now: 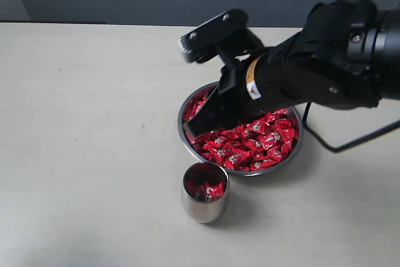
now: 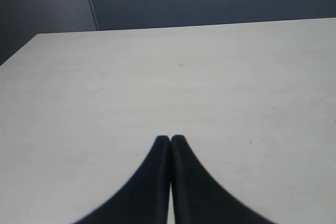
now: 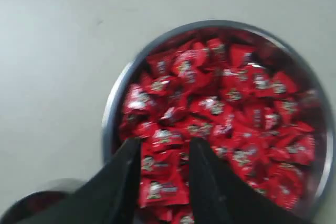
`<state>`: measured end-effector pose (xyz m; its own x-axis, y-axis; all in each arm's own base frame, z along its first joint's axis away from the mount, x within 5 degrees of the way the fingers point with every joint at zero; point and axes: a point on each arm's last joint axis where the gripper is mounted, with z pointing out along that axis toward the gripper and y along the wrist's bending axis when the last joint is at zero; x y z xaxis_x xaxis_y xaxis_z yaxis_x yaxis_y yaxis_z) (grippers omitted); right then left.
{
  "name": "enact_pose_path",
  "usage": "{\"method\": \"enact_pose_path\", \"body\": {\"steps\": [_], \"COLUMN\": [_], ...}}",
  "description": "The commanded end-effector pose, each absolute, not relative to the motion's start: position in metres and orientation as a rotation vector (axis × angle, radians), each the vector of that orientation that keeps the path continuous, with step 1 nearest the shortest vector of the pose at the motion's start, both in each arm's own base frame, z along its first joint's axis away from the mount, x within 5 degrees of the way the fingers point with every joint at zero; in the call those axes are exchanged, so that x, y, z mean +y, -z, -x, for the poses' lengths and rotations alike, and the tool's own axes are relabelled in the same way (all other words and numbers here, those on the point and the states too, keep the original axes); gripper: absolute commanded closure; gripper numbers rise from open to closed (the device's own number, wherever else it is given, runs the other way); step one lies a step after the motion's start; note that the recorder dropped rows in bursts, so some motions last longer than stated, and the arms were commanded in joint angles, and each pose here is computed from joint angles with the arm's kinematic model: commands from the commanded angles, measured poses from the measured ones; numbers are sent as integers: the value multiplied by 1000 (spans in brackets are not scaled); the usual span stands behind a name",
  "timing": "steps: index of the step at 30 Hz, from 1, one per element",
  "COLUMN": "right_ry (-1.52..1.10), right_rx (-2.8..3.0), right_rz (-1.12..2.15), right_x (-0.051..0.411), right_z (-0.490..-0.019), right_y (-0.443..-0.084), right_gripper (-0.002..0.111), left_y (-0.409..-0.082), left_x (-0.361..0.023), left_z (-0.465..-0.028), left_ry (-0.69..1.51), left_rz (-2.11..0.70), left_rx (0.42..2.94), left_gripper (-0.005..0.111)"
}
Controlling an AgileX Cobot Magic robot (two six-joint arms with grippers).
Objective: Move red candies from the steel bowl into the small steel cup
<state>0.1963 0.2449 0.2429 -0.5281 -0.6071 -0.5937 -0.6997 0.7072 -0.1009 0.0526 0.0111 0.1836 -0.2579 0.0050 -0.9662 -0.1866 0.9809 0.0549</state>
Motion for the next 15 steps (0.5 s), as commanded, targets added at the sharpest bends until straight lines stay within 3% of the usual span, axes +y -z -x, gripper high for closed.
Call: {"method": "enact_pose_path", "body": {"steps": [1, 8, 15], "right_ry": [-118, -110, -40], "right_rx": [2334, 2351, 2421], "right_rz": [760, 658, 683], "right_x": [220, 217, 239], "right_z": [-233, -268, -304], "right_y": [-253, -256, -221], "right_gripper": [77, 77, 77], "left_y": [-183, -183, -183], "left_x": [11, 11, 11], "left_z": [-53, -53, -53], "left_ry": [-179, -179, -179], "left_rz": [126, 126, 126], "left_rx": [1817, 1817, 1817], "left_gripper": [106, 106, 106]}}
